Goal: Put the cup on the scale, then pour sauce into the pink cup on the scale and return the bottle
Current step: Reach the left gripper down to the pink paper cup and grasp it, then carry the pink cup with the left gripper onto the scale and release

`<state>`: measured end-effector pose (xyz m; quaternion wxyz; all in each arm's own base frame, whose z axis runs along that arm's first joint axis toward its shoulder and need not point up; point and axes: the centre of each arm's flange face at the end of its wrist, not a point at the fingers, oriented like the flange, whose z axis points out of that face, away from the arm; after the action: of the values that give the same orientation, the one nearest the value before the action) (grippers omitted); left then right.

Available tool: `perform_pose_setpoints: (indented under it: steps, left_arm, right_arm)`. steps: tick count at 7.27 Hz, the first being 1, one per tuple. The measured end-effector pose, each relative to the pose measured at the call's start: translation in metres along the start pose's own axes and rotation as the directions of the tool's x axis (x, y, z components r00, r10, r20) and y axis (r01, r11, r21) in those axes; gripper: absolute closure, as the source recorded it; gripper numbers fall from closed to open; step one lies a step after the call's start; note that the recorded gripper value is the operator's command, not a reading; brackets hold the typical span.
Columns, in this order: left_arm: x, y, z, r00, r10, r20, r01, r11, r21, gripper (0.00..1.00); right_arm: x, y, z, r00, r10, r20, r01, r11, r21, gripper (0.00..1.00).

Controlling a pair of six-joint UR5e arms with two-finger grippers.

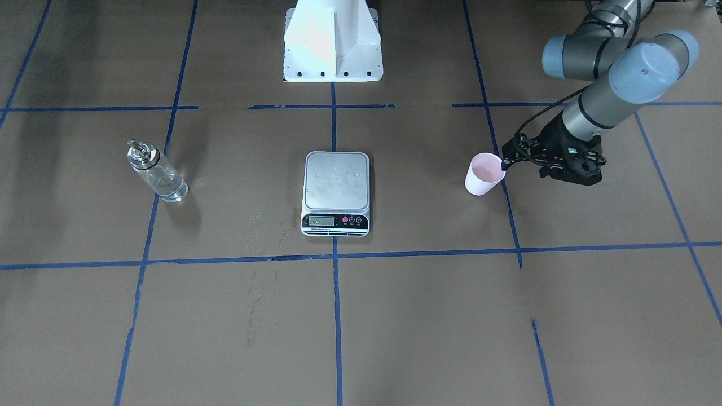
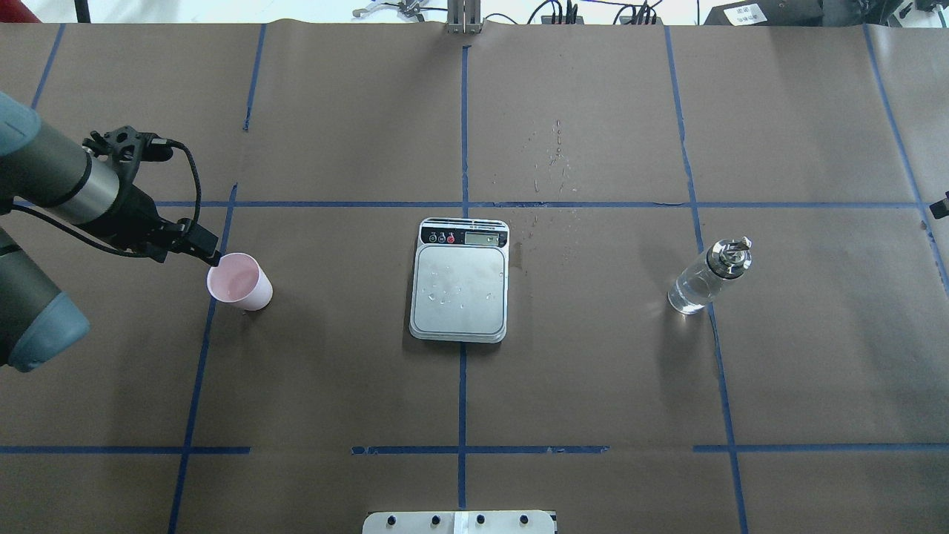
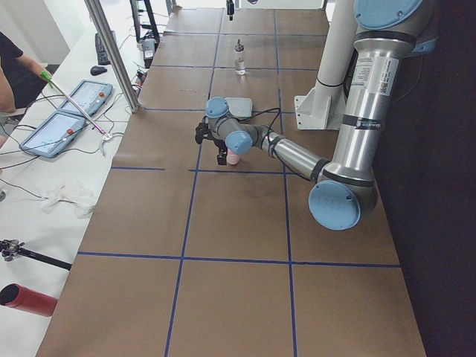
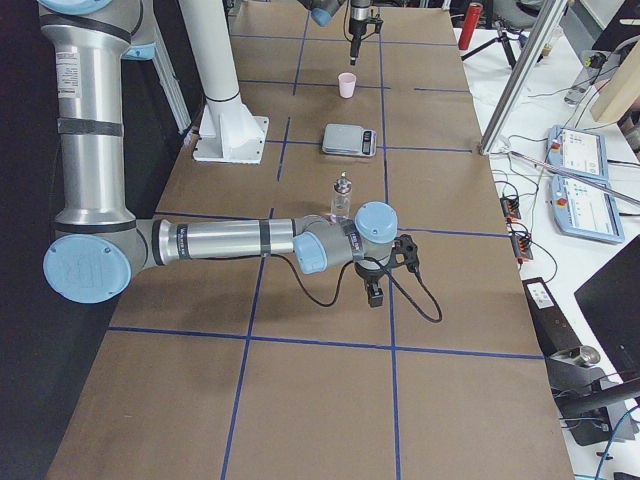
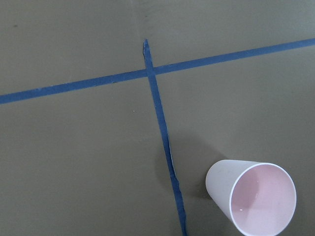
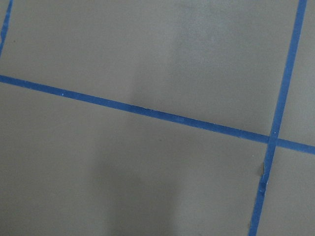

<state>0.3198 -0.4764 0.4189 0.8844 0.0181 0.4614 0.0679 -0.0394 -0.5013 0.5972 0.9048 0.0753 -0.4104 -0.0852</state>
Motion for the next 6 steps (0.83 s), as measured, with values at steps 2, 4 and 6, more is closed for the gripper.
perform_pose_setpoints:
  steps: [2, 4, 6]
  left_arm:
    - [0.01, 0.004, 0.015, 1.0, 0.003, 0.015, -0.003, 1.0, -0.008, 0.27]
    - [0.013, 0.009, 0.028, 1.0, 0.006, 0.022, -0.005, 1.0, -0.028, 1.0]
    - [0.016, 0.012, 0.036, 1.0, 0.007, 0.025, -0.006, 0.999, -0.043, 1.0]
  right_arm:
    - [-0.001, 0.0, 0.0, 1.0, 0.023, 0.001, -0.023, 1.0, 0.0, 0.0]
    - [-0.002, 0.0, 0.001, 0.999, 0.032, 0.002, -0.032, 0.999, -0.002, 0.0]
    - [-0.001, 0.001, 0.001, 0.999, 0.032, 0.001, -0.032, 0.999, -0.003, 0.0]
